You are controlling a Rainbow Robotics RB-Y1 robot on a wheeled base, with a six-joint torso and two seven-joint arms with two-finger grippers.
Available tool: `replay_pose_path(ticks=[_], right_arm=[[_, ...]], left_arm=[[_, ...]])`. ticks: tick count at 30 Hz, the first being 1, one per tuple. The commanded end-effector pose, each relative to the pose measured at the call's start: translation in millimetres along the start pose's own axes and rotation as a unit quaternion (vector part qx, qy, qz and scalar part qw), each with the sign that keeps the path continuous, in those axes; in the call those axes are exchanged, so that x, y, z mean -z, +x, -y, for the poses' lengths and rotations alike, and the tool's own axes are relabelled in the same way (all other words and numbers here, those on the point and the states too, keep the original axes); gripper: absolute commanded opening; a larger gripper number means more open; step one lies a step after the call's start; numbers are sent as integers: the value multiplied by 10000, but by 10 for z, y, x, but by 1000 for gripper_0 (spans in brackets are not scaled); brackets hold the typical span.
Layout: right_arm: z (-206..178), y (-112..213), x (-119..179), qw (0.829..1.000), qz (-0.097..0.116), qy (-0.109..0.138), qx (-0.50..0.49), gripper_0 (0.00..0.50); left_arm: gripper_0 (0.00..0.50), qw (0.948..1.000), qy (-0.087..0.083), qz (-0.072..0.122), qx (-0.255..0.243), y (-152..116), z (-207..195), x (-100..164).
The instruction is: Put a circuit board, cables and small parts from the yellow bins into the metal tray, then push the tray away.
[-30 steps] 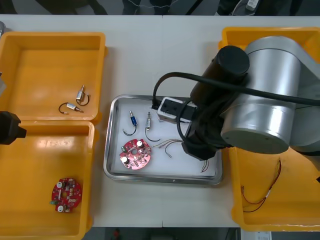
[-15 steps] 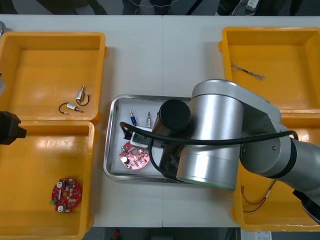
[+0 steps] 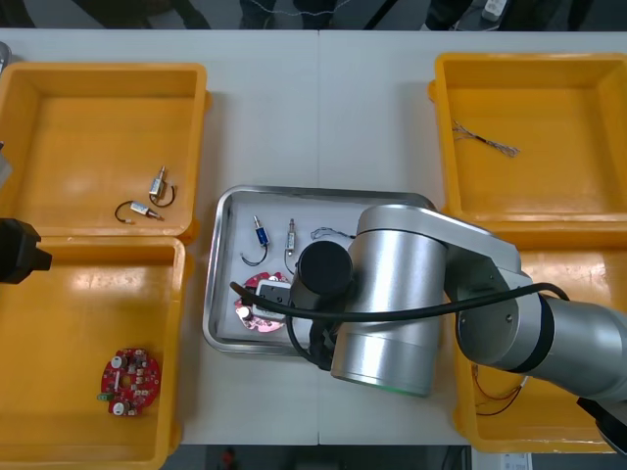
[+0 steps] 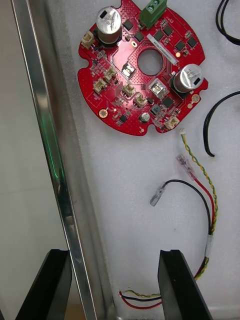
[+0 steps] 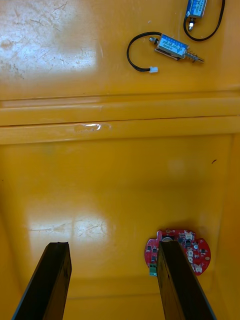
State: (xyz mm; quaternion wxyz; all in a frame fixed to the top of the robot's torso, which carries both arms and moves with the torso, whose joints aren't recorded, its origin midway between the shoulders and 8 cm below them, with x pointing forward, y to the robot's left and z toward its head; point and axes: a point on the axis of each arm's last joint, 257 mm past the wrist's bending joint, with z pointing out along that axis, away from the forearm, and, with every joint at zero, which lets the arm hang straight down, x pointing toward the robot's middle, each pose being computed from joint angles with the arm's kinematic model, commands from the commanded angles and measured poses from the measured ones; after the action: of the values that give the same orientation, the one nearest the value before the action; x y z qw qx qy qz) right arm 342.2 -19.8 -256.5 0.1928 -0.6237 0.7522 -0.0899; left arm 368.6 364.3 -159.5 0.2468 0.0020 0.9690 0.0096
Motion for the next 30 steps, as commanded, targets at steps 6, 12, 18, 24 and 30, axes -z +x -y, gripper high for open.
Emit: replay_pose_path(ticks=[6,12,18,24,30], right_arm=[[-323,-96,-201,9987,-27,-249,455,500],[-409,-43,-314,9981,-178,-203,556,500],[-504,8,-399,9974,-233,-175,654,500],[-541,6,-469,9972,-202,-110,711,500],[-486,-16,-530,9976,-170,-42,670,500]], left_arm=[[500,9998,-195,103,-25,-9,-126,127],[500,9998,-195,103,-25,-9,-126,127],[500,9998,-195,103,-25,-9,-126,127],[500,9998,-195,103,-25,-9,-126,127],[500,9998,-195,103,-25,-9,-126,127]])
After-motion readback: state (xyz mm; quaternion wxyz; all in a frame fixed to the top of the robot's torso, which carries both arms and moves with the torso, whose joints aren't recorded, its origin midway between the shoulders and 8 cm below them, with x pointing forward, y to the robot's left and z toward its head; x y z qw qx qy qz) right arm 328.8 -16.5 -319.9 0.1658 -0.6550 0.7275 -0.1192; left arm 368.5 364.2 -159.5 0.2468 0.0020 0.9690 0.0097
